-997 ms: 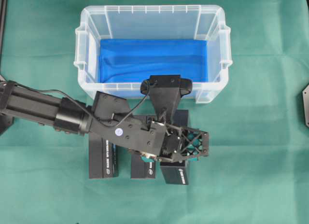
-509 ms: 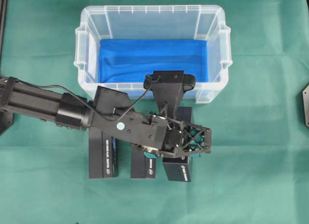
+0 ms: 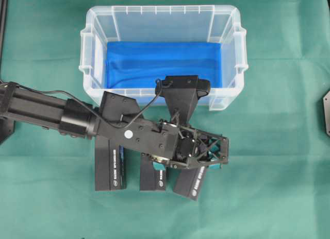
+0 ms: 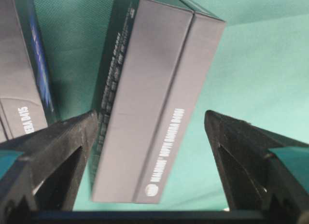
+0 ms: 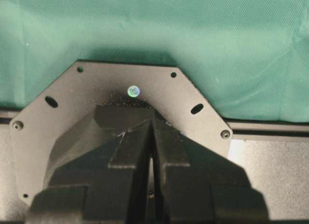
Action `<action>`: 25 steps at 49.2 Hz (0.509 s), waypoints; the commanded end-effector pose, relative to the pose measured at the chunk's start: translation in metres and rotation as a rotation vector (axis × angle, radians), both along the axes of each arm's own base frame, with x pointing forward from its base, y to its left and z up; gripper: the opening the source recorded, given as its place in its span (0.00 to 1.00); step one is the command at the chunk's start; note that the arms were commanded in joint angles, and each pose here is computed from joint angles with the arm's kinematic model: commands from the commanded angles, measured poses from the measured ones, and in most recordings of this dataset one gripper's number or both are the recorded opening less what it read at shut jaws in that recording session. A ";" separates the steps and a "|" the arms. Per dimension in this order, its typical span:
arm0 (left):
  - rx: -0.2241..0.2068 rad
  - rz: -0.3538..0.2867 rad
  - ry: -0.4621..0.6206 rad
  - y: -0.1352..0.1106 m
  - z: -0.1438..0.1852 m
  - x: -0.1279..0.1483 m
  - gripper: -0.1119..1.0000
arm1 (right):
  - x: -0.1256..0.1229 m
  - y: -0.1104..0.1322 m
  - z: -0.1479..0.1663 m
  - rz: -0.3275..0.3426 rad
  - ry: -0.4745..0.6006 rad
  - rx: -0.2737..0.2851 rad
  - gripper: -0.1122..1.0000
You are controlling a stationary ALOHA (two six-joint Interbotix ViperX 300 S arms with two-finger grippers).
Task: Take the box out of the case with the left arm.
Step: 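Carry the box forward and lower it right of the other boxes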
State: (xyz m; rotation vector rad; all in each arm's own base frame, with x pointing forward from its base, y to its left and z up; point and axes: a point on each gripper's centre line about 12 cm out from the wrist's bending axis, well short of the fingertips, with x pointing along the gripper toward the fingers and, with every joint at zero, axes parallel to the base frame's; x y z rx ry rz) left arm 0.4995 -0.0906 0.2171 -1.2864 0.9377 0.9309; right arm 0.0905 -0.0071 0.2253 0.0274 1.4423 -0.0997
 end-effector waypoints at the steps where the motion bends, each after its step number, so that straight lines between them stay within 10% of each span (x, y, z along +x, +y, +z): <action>1: -0.009 0.003 -0.054 0.002 0.022 0.003 0.92 | 0.003 0.000 0.008 -0.002 -0.020 0.001 0.11; 25: -0.014 0.022 -0.088 0.010 0.050 0.005 0.91 | 0.003 0.000 0.008 -0.002 -0.020 0.001 0.11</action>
